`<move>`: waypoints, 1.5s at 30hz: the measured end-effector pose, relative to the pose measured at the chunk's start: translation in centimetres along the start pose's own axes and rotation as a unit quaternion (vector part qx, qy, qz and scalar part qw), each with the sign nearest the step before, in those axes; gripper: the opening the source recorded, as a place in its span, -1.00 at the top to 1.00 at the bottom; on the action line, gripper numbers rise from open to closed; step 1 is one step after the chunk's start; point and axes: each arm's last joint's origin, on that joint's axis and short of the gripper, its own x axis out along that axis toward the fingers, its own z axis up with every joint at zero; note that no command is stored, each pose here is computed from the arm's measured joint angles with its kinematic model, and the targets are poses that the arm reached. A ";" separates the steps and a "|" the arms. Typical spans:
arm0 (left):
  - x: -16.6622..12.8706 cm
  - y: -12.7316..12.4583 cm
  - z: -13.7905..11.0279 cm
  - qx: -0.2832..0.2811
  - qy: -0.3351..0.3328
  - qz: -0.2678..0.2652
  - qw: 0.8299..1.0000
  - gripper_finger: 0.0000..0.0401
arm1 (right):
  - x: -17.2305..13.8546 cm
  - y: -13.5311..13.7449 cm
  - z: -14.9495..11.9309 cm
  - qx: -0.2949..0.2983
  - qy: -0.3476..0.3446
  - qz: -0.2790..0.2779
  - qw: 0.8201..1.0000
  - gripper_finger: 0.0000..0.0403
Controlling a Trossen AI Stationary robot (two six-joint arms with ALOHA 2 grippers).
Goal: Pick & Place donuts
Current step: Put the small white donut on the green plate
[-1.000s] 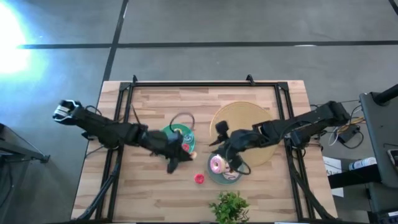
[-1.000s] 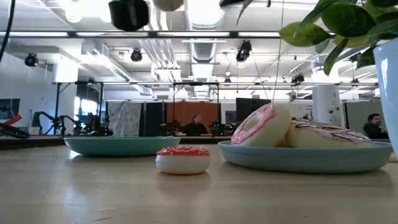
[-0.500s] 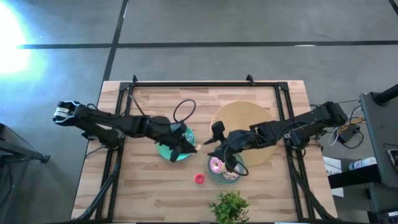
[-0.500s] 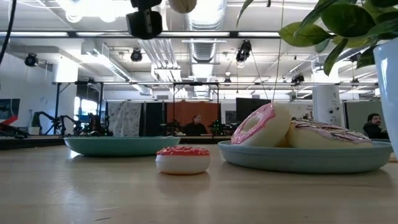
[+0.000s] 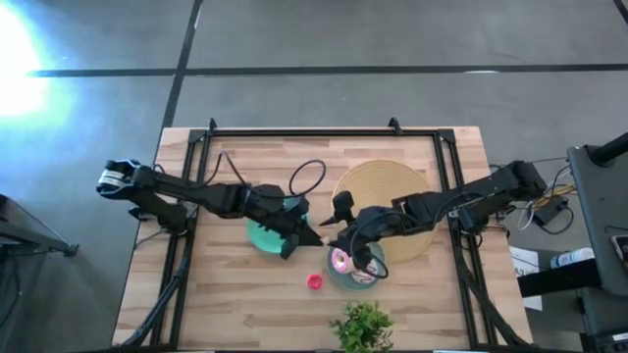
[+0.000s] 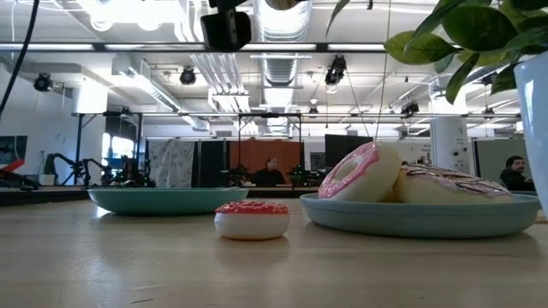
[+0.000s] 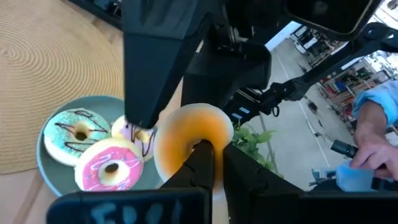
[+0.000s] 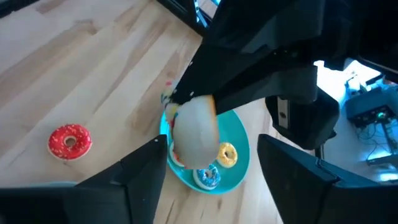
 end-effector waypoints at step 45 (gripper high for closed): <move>-3.1 -3.0 -4.9 0.212 -0.015 0.327 0.921 0.43 | 6.5 -6.5 -5.5 0.632 0.003 0.147 0.761 0.88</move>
